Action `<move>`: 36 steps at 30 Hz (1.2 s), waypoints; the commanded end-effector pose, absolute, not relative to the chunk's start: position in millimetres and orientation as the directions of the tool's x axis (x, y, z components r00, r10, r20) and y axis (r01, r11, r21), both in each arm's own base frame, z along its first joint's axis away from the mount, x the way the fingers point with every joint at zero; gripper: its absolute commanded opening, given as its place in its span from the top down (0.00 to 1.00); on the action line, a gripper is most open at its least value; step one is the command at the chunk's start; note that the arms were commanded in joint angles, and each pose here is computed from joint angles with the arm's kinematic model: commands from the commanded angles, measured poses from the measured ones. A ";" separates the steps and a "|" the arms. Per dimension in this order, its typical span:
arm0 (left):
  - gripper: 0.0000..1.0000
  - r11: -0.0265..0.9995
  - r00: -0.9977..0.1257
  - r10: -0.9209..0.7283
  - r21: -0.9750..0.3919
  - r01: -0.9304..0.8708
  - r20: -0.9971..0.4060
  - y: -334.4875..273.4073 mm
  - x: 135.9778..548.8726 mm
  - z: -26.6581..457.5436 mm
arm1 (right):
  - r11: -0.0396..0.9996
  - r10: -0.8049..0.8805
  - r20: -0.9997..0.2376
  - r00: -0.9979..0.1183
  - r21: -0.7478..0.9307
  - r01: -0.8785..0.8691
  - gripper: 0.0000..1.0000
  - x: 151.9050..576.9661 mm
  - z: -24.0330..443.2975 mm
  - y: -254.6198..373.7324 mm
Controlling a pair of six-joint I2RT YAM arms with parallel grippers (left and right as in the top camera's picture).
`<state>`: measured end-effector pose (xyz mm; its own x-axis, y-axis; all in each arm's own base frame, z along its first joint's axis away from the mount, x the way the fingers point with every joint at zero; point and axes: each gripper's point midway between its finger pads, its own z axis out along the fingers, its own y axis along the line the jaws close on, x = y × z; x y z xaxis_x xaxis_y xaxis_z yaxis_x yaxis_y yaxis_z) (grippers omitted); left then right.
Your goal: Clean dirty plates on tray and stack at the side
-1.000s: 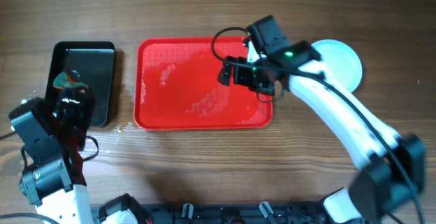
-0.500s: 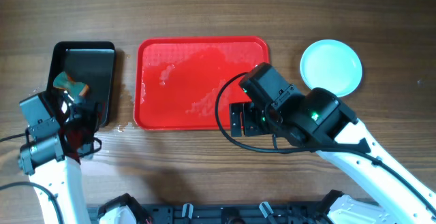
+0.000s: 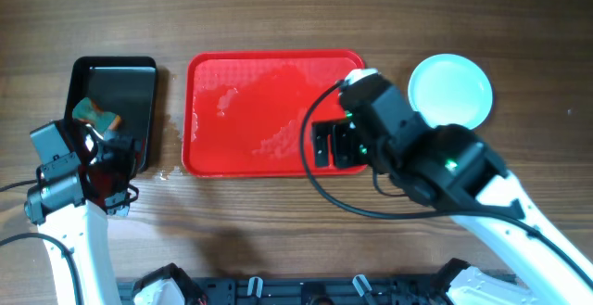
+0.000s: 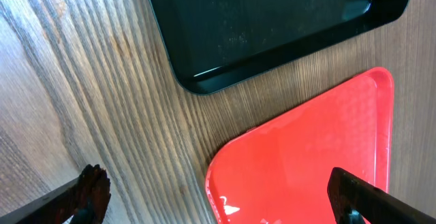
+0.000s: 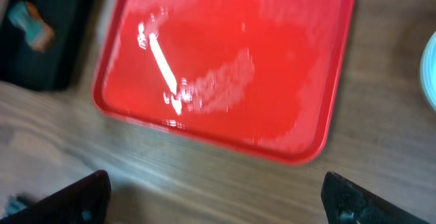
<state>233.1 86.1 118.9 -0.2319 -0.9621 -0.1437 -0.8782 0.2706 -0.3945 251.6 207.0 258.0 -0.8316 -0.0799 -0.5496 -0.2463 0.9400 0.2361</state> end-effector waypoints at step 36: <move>0.00 0.254 -0.220 -0.967 -0.401 -0.880 -0.129 85.5 233.7 118.4 | 0.919 0.351 -0.935 -0.046 0.353 -0.174 0.00 243.9 179.5 28.5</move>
